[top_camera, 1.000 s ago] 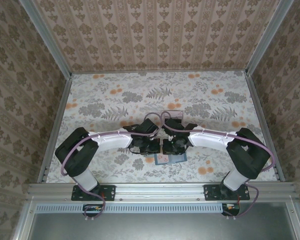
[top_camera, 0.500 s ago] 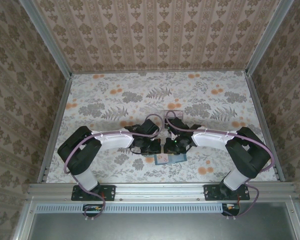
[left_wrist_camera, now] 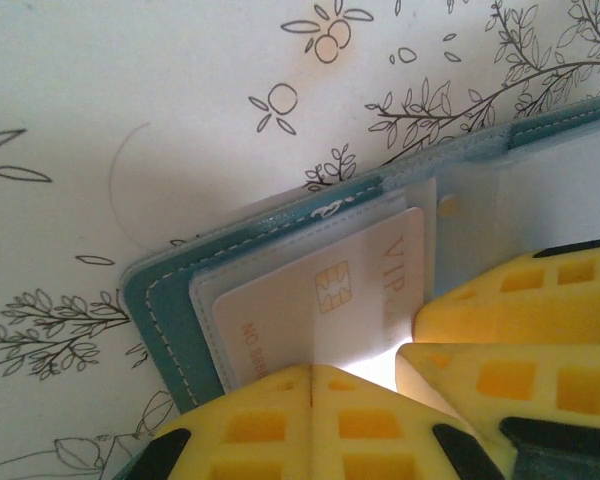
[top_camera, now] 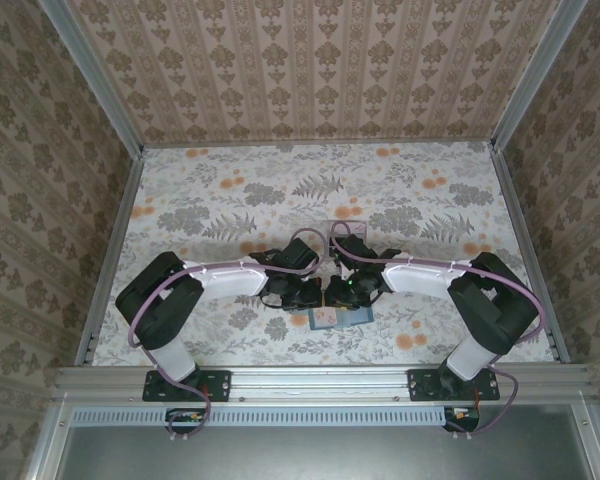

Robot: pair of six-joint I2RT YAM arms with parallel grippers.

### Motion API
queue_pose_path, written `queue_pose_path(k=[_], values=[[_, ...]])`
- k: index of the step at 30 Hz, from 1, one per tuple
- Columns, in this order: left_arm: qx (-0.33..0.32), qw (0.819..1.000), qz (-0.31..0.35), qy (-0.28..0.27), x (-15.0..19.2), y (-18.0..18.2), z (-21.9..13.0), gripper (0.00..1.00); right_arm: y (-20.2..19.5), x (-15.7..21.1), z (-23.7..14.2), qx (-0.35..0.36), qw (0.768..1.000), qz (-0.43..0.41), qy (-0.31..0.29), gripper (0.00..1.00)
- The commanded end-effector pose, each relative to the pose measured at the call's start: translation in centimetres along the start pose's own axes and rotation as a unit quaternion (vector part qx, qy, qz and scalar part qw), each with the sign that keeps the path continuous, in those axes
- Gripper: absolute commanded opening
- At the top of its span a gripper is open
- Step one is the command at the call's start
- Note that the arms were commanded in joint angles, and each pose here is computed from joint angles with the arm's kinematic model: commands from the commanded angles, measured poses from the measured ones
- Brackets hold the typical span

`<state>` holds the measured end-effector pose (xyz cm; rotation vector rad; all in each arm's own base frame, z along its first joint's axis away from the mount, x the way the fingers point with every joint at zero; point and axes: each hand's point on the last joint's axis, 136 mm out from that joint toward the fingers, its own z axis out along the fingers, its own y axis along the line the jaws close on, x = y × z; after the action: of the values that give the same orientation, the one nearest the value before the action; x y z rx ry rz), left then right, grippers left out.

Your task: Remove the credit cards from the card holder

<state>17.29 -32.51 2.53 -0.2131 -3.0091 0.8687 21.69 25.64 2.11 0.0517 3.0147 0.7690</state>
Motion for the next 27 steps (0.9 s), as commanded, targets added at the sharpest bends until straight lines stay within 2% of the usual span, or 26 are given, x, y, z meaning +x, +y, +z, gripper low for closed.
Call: queue_pose_path(k=[1, 10, 17, 21, 27], values=[[-0.022, 1.0, -0.001, 0.012, 0.6, 0.8, 0.3, 0.0, -1.5, 0.4, 0.5, 0.032, 0.999, 0.011, 0.012, 0.26], [-0.029, 0.999, 0.003, 0.015, 0.7, 1.1, 0.1, 0.0, -2.8, 0.1, -0.6, 0.079, 0.997, 0.007, -0.001, 0.27], [-0.036, 0.999, 0.005, 0.014, 0.7, 1.3, -0.2, 0.02, -2.9, 0.1, -1.2, 0.087, 0.996, 0.001, -0.005, 0.27], [-0.037, 0.999, 0.006, 0.014, 0.7, 1.3, -0.2, 0.02, -2.6, 0.1, -1.5, 0.082, 0.997, 0.0, -0.006, 0.26], [-0.038, 0.999, 0.006, 0.015, 0.8, 1.4, -0.2, 0.01, -0.4, -0.3, -1.9, 0.026, 0.999, -0.008, -0.016, 0.23]])
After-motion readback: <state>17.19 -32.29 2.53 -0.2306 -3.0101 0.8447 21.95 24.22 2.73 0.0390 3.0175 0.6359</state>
